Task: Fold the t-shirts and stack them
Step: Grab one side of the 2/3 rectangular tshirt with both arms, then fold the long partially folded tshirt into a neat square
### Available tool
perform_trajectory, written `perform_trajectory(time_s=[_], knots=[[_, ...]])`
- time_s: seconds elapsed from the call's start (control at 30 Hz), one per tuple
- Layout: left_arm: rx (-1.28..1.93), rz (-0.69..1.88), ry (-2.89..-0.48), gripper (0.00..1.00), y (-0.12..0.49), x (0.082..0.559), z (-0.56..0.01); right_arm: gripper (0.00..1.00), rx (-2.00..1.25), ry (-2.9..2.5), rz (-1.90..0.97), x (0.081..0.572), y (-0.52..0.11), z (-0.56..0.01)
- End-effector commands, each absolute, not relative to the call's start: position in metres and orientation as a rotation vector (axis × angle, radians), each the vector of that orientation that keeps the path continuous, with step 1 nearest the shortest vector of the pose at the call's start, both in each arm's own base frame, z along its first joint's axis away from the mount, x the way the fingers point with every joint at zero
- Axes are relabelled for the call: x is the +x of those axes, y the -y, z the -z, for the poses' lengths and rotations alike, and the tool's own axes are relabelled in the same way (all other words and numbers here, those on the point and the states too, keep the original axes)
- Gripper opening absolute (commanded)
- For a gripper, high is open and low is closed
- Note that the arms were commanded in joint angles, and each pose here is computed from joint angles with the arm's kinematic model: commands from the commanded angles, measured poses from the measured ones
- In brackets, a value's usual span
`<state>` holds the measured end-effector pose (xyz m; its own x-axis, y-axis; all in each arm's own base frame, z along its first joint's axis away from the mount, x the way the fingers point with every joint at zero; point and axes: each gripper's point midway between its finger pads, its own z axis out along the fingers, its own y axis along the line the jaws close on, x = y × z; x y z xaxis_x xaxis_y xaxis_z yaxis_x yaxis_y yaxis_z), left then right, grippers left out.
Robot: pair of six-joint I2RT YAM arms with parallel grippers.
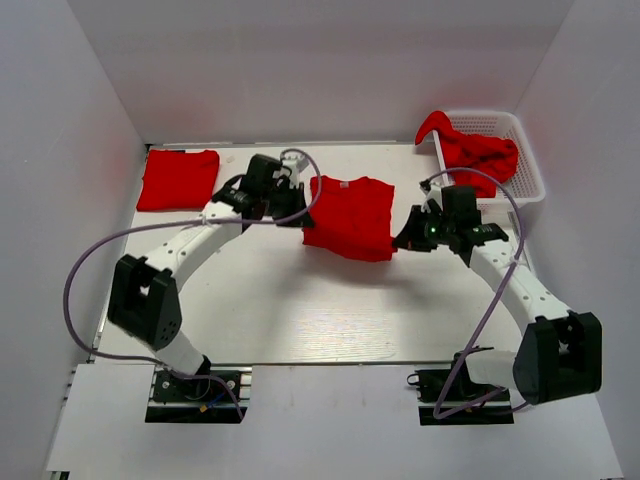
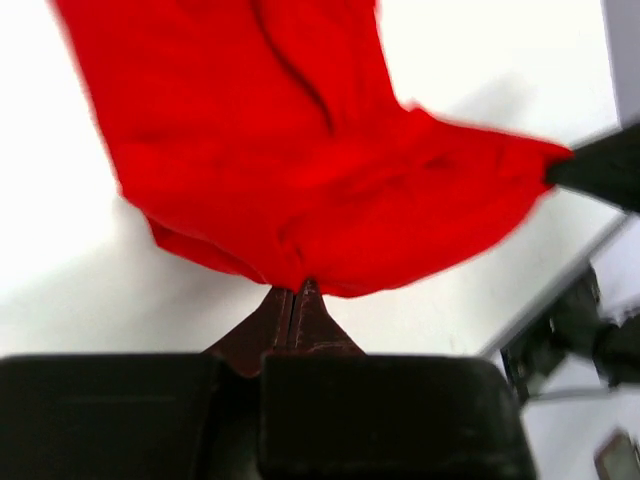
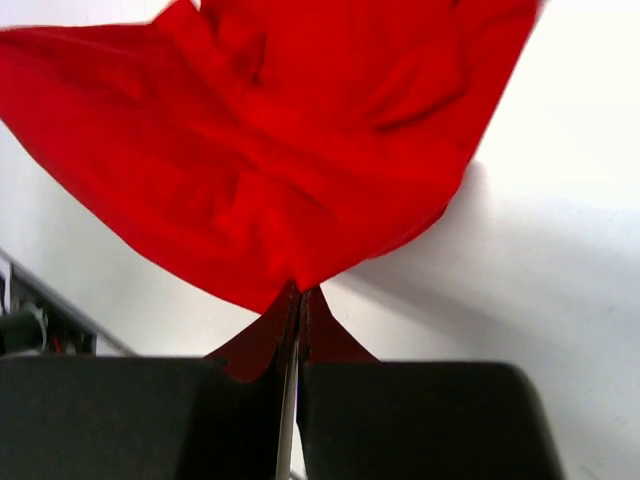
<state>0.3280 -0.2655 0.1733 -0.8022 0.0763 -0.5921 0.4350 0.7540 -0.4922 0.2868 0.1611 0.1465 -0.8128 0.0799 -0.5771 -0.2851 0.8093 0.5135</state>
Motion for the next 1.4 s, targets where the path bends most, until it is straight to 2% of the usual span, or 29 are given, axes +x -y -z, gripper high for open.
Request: perform_trajectory(time_s=[0.0,0.1,0.5,0.57,0.73,1.03,1.07,1.1,1.13,1.17,1.2,1.23,1.27,1.3,1.37], knots=[[0.252,0.673,-2.388,0.00,0.251,0.374,-0.188,0.00,-0.102,-2.259,-0.725,0.335,-0.155,-0.181],[0.219,0.612,-2.349,0.00,0.257,0.408,-0.206,0.00,-0.087,-2.239,-0.730,0.353,-0.154,-0.186],[0.149,0.579,-2.335,0.00,0.253,0.500,-0.190,0.00,-0.058,-2.223,-0.838,0.411,-0.152,-0.182],[0.161,0.623,-2.321,0.00,0.258,0.510,-0.187,0.00,-0.078,-2.192,-0.876,0.418,-0.154,-0.194],[0.167,0.676,-2.300,0.00,0.260,0.526,-0.175,0.00,-0.081,-2.226,-0.958,0.433,-0.158,-0.174],[0.186,0.747,-2.217,0.02,0.277,0.563,-0.150,0.00,-0.067,-2.212,-0.952,0.495,-0.151,-0.146],[0.190,0.751,-2.189,0.06,0.280,0.571,-0.152,0.00,-0.055,-2.220,-0.959,0.503,-0.150,-0.134],[0.181,0.746,-2.183,0.21,0.277,0.581,-0.140,0.00,-0.078,-2.157,-0.958,0.521,-0.153,-0.149],[0.158,0.734,-2.162,0.36,0.277,0.590,-0.142,0.03,-0.044,-2.178,-0.950,0.532,-0.149,-0.131],[0.151,0.722,-2.145,0.54,0.277,0.597,-0.142,0.13,-0.021,-2.193,-0.947,0.544,-0.147,-0.112],[0.078,0.690,-2.150,0.99,0.268,0.609,-0.130,0.26,-0.015,-2.105,-0.946,0.573,-0.147,-0.148],[0.084,0.699,-2.099,1.00,0.271,0.618,-0.147,0.89,0.010,-2.142,-0.970,0.581,-0.145,-0.130],[0.068,0.684,-2.079,1.00,0.265,0.627,-0.152,0.90,0.011,-2.157,-0.990,0.589,-0.146,-0.120],[0.071,0.689,-2.053,1.00,0.266,0.630,-0.164,0.90,-0.043,-2.060,-0.993,0.608,-0.149,-0.167],[0.070,0.695,-2.019,1.00,0.260,0.634,-0.180,0.90,-0.080,-2.056,-0.961,0.606,-0.151,-0.179]])
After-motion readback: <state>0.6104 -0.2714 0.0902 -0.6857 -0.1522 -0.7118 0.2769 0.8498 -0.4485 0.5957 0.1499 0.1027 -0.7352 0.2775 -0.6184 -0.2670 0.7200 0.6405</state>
